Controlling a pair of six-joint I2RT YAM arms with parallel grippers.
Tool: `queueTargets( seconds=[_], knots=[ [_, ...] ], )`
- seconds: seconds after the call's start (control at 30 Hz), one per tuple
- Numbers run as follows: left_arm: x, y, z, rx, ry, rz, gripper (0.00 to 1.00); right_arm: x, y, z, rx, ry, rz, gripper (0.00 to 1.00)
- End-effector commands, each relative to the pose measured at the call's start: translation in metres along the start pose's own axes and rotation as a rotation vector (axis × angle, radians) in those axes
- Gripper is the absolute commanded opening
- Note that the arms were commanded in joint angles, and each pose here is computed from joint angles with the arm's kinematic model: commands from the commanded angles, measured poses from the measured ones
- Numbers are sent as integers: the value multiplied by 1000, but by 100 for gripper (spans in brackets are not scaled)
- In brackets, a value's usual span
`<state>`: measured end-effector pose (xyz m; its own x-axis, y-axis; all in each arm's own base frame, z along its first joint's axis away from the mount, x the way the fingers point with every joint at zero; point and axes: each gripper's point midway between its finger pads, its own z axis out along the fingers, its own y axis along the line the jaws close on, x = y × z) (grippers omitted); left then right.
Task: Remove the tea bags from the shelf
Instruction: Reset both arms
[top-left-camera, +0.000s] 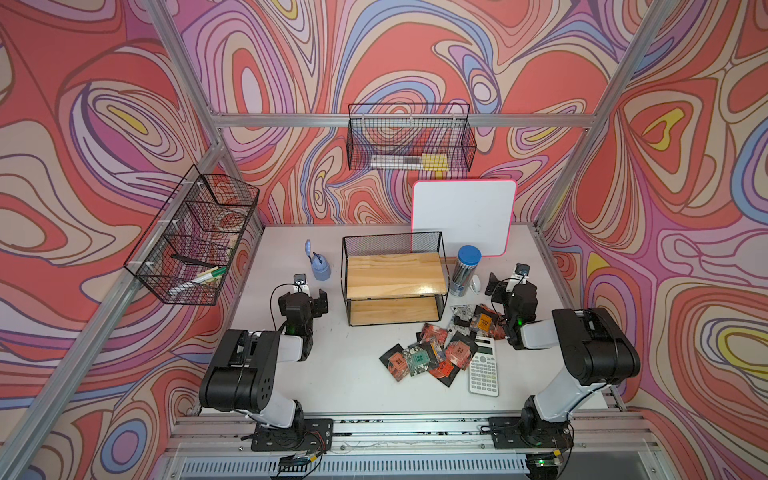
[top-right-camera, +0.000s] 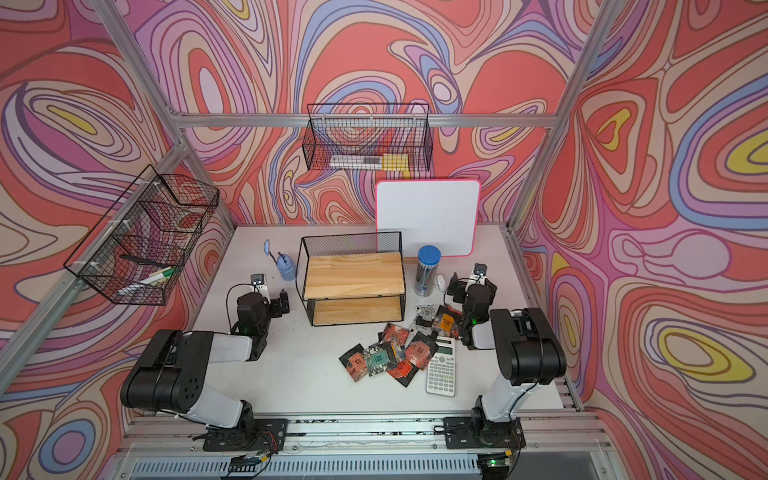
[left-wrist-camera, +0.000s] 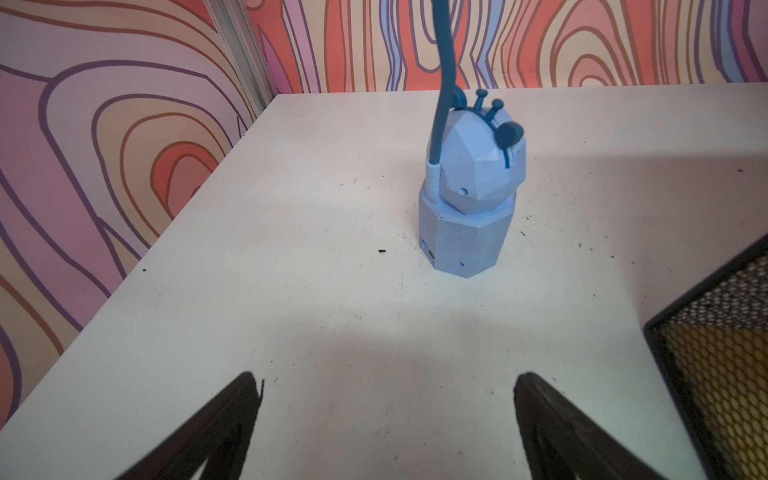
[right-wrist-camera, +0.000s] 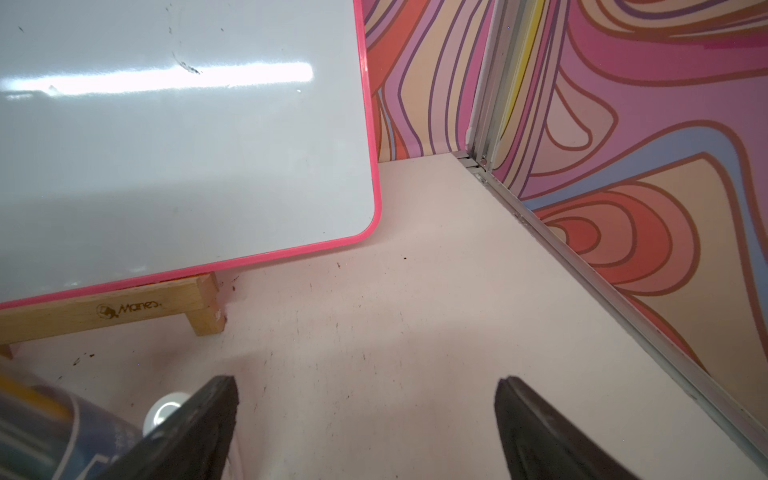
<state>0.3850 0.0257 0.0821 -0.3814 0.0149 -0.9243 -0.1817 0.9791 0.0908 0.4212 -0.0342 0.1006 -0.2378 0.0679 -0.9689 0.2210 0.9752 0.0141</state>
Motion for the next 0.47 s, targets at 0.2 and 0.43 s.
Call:
queueTargets(
  seconds=[0.2,0.43],
  knots=[
    [-11,0,1,3,-39,-11,99,-1,2,2,-2,3,-12,98],
    [-11,0,1,3,-38,-10,99,0,3,1,-10,3,-13,98]
  ],
)
